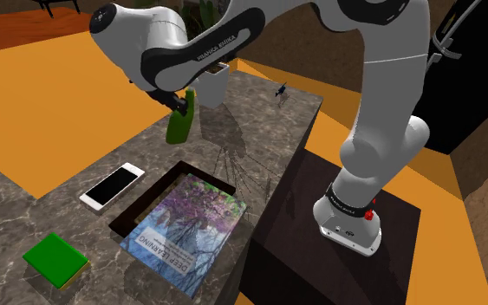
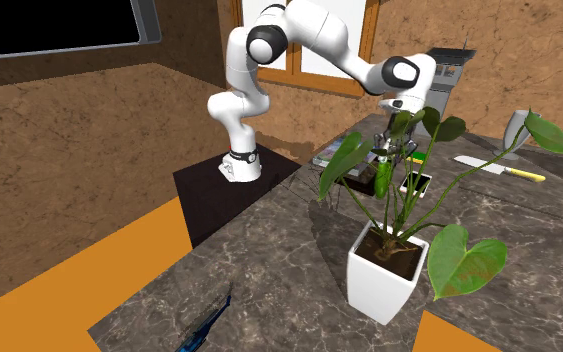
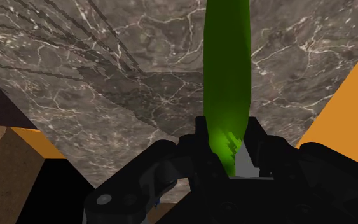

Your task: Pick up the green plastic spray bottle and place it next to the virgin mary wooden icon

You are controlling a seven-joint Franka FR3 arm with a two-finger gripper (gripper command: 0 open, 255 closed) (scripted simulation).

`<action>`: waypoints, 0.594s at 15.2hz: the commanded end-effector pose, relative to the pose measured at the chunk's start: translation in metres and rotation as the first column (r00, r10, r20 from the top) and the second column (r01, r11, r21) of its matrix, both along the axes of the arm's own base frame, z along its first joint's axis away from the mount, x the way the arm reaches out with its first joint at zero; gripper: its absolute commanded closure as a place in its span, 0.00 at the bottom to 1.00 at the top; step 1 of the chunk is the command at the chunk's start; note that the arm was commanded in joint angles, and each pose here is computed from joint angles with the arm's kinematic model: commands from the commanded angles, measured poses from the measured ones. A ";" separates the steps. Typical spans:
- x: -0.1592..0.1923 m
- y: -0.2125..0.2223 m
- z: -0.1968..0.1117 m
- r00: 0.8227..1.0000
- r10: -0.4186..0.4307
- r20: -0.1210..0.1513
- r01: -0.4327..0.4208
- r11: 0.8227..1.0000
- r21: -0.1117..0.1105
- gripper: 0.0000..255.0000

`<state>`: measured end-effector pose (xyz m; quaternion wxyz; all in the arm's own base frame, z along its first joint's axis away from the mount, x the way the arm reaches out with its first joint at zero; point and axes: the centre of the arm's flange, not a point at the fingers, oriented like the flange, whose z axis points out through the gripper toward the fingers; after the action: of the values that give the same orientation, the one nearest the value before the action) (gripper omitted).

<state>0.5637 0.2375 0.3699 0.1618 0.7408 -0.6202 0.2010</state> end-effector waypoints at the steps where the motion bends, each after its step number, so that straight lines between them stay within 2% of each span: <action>1: 0.000 -0.001 -0.011 1.000 0.000 0.000 0.000 1.000 0.000 1.00; 9: 0.000 -0.001 -0.052 1.000 0.000 0.000 0.000 1.000 0.000 1.00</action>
<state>0.5627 0.2368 0.3231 0.1607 0.7406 -0.6203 0.2022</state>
